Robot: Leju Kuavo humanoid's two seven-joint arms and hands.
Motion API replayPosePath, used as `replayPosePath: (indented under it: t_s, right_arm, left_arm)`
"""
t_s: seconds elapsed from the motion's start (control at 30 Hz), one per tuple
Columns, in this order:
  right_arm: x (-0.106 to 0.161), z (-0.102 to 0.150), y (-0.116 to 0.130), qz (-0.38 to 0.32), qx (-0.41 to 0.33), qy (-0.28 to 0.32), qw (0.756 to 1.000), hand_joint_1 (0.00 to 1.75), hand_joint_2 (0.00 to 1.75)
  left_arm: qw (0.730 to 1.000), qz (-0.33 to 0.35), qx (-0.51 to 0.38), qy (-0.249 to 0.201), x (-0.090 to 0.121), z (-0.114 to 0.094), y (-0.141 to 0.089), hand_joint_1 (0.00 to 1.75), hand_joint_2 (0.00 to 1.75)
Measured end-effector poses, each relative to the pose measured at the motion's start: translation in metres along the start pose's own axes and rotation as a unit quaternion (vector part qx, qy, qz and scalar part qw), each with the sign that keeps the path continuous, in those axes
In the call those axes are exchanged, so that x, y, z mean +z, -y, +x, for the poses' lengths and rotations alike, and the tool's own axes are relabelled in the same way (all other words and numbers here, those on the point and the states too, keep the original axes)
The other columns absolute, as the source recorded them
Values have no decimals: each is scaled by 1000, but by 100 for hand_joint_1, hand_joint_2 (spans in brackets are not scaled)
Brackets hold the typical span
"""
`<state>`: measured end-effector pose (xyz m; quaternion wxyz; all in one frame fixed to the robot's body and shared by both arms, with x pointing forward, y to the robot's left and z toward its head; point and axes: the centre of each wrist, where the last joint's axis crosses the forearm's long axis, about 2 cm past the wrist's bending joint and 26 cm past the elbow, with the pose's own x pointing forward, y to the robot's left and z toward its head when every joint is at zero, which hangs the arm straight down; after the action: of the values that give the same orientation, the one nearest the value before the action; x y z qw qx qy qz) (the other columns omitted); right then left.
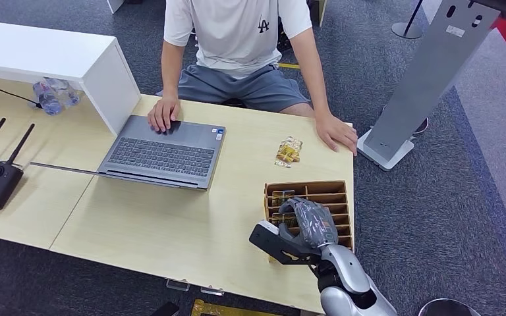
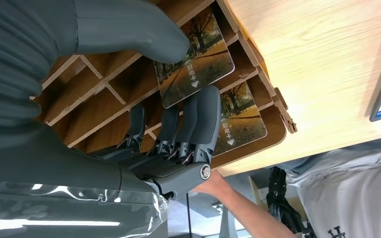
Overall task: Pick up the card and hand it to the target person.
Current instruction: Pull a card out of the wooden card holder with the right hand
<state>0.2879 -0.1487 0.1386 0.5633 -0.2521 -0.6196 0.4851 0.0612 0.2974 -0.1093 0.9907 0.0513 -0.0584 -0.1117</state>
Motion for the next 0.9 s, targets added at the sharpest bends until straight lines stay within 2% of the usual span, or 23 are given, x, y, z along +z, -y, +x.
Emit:
replayPosePath:
  t_s: [0.13,0.27,0.33,0.47,0.73,0.9]
  right_arm:
    - [0,0,0,0,0,0,1000,91,175]
    - [0,0,0,1,0,0,1000,77,175]
    - [0,-1,-1,1,0,0,1000,76,175]
    - [0,-1,-1,3,-1,-1,1000,78,175]
    - [-1,-3,-4,12,-7,-6,1000,96,175]
    - [-2,-4,-4,13,-8,-7,1000,100,175]
  left_arm:
    - [1000,0,0,0,0,0,0,0,0]
    - [1000,-1,0,0,0,0,0,0,0]
    - [1000,-1,0,0,0,0,0,0,0]
    - [1000,-1,0,0,0,0,0,0,0]
    - [1000,-1,0,0,0,0,0,0,0]
    - [1000,-1,0,1,0,0,0,0,0]
